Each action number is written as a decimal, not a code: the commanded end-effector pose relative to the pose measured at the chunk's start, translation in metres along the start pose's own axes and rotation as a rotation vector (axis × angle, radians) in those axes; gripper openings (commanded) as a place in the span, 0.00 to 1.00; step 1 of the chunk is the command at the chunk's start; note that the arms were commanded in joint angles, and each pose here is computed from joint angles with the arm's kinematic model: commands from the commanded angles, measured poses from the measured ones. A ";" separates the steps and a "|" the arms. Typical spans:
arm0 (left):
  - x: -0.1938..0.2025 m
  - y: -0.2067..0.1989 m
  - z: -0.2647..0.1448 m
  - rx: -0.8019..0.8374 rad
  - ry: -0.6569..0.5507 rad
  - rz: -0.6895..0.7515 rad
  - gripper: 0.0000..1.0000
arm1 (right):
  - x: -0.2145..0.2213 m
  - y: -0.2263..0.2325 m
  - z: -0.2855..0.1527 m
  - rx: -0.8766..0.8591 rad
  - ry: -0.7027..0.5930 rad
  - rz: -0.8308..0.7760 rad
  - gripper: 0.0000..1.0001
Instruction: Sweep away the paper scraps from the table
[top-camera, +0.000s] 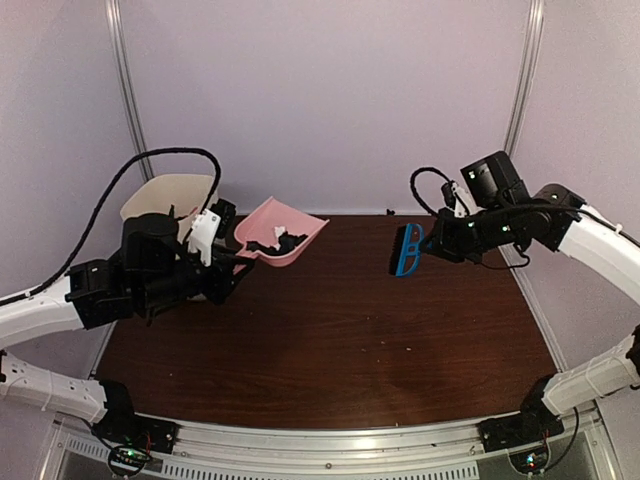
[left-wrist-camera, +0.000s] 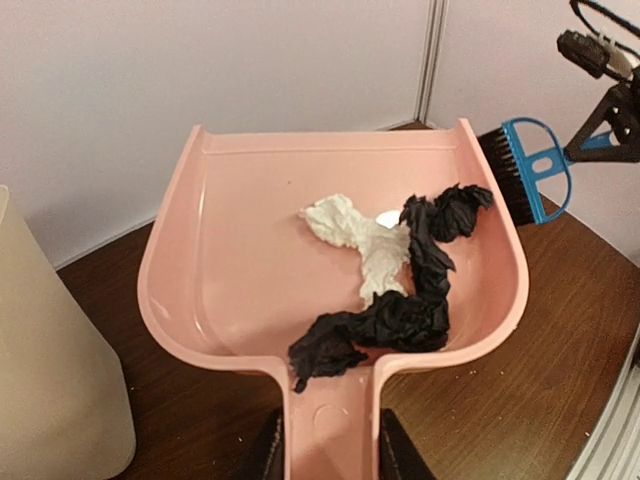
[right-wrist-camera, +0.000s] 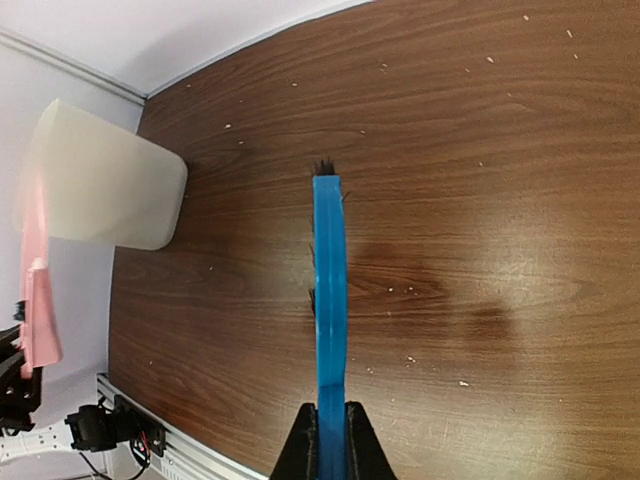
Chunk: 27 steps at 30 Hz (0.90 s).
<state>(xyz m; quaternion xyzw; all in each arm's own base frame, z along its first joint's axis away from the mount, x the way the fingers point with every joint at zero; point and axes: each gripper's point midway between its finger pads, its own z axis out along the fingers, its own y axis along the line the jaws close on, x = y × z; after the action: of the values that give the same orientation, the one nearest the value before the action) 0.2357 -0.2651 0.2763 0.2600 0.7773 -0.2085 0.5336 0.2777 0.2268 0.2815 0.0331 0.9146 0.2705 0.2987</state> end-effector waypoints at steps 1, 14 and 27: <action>-0.036 0.021 -0.019 -0.116 -0.072 -0.086 0.00 | 0.004 -0.024 0.020 0.014 -0.033 0.143 0.00; -0.088 0.049 -0.055 -0.249 -0.126 -0.146 0.00 | 0.034 -0.057 0.050 0.025 0.020 0.230 0.00; -0.125 0.087 -0.063 -0.274 -0.135 -0.307 0.00 | 0.045 -0.069 0.059 0.043 0.041 0.250 0.00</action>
<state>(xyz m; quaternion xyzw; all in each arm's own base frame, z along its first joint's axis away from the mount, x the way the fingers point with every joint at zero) 0.2772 -0.1854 0.3897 0.0740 0.7976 -0.1603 0.5768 0.2796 0.2070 0.1802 0.1422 0.9208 0.2750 0.2373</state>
